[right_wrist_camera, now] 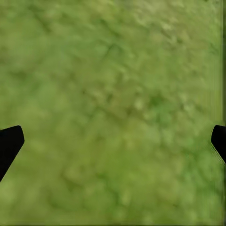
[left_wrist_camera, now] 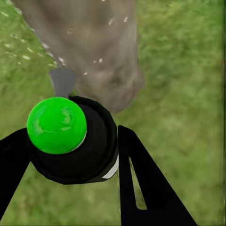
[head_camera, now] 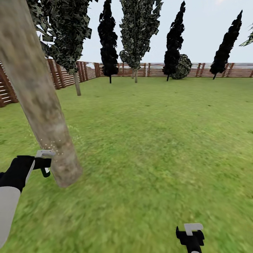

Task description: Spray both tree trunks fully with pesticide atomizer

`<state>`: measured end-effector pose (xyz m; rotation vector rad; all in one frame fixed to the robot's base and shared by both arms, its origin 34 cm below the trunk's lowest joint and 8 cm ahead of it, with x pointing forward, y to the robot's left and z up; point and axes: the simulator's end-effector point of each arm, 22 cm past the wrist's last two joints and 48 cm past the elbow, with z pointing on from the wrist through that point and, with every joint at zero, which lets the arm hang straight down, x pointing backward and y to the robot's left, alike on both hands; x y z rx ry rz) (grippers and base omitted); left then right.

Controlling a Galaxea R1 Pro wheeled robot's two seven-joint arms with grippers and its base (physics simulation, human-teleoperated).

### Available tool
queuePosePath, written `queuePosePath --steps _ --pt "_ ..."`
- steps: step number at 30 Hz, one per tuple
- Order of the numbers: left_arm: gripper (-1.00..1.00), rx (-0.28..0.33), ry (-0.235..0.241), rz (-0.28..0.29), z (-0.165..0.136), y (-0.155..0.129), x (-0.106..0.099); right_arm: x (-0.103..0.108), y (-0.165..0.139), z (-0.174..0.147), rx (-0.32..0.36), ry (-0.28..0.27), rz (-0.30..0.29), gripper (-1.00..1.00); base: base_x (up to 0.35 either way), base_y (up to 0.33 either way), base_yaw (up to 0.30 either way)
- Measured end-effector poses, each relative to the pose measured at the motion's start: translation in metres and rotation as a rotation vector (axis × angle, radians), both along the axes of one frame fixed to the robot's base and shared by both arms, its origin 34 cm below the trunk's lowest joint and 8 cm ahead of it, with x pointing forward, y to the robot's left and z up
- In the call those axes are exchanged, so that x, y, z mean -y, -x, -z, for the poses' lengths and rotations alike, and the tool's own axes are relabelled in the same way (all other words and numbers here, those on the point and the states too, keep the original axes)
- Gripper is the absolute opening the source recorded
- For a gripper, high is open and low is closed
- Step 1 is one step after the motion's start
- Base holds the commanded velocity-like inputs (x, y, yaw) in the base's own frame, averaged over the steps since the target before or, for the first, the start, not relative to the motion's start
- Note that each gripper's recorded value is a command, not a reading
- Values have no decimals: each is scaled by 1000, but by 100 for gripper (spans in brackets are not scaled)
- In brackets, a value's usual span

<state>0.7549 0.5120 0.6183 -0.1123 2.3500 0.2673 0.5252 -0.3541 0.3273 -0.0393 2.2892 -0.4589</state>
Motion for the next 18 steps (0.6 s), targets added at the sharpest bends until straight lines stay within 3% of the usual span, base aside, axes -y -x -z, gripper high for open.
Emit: queuePosePath --steps 11,18 --pt "-100 2 -22 -30 -1 2 -8 0 0 0 0 0 -1 100 0 -273 9" --pt "-100 1 -23 -30 -1 2 -9 0 0 0 0 0 -1 100 110 -259 257"
